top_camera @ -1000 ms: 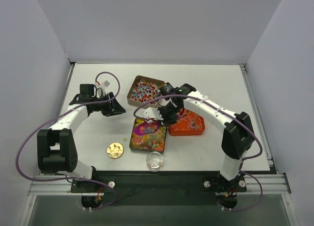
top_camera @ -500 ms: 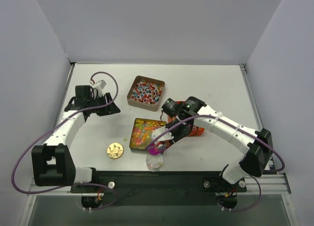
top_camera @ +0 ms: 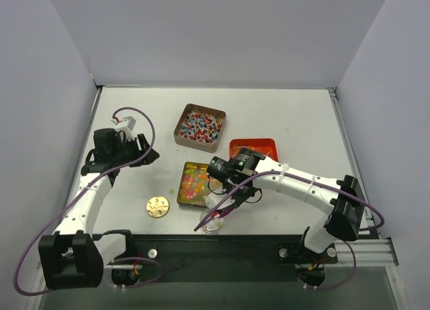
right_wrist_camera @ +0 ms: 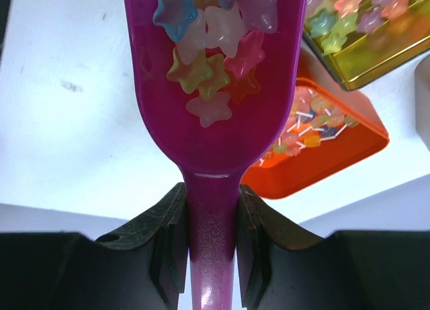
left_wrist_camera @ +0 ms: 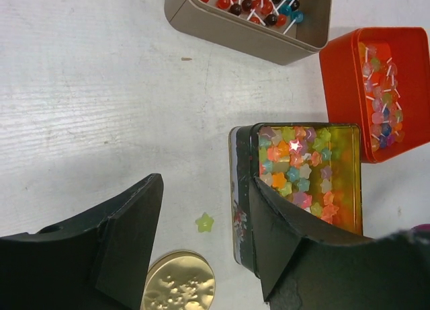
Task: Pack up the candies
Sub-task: Place the fake candies in the packing bottle.
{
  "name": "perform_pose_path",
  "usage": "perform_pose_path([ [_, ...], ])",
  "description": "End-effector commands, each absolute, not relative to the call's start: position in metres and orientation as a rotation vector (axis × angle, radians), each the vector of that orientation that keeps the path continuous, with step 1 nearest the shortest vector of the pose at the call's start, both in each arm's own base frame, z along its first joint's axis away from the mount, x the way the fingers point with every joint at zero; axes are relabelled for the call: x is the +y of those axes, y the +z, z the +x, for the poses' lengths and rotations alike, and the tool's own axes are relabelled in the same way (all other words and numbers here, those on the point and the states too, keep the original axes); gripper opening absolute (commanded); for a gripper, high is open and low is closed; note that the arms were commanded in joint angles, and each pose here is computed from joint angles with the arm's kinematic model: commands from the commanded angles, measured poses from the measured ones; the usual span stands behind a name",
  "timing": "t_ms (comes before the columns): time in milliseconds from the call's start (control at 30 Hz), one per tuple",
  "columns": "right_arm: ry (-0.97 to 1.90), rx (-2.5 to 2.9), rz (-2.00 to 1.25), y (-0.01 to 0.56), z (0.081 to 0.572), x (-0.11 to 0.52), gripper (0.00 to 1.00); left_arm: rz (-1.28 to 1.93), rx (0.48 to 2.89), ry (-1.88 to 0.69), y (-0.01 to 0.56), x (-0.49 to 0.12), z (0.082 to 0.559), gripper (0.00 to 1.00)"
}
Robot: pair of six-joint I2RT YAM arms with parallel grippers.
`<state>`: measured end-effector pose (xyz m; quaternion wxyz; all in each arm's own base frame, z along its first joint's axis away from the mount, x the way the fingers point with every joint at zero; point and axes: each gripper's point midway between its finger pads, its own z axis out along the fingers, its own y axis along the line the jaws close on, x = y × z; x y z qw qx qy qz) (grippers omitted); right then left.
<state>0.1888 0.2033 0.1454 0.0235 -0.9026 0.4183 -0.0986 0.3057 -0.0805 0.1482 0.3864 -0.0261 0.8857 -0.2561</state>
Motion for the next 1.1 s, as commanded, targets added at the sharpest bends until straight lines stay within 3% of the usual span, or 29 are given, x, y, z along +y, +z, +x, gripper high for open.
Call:
perform_pose_path([
  [0, -0.529, 1.340, -2.846, 0.157, 0.193, 0.186, 0.00, -0.058, 2.143, -0.634, 0.169, -0.078, 0.313, 0.66],
  [400, -0.788, 1.266, -2.864, 0.171, 0.190, 0.204, 0.00, -0.067, 2.111, -0.646, 0.173, -0.080, 0.305, 0.67],
  [933, -0.853, 1.274, -2.836, 0.192, 0.194, 0.211, 0.00, -0.016, 2.084, -0.800, 0.188, -0.103, 0.294, 0.67],
  [1000, -0.810, 1.330, -2.790, 0.197, 0.196, 0.212, 0.00, 0.013, 2.077, -0.855, 0.192, -0.111, 0.289, 0.64],
  [1067, -0.707, 1.447, -2.728, 0.201, 0.199, 0.211, 0.00, 0.053, 2.055, -0.911, 0.199, -0.119, 0.285, 0.50],
])
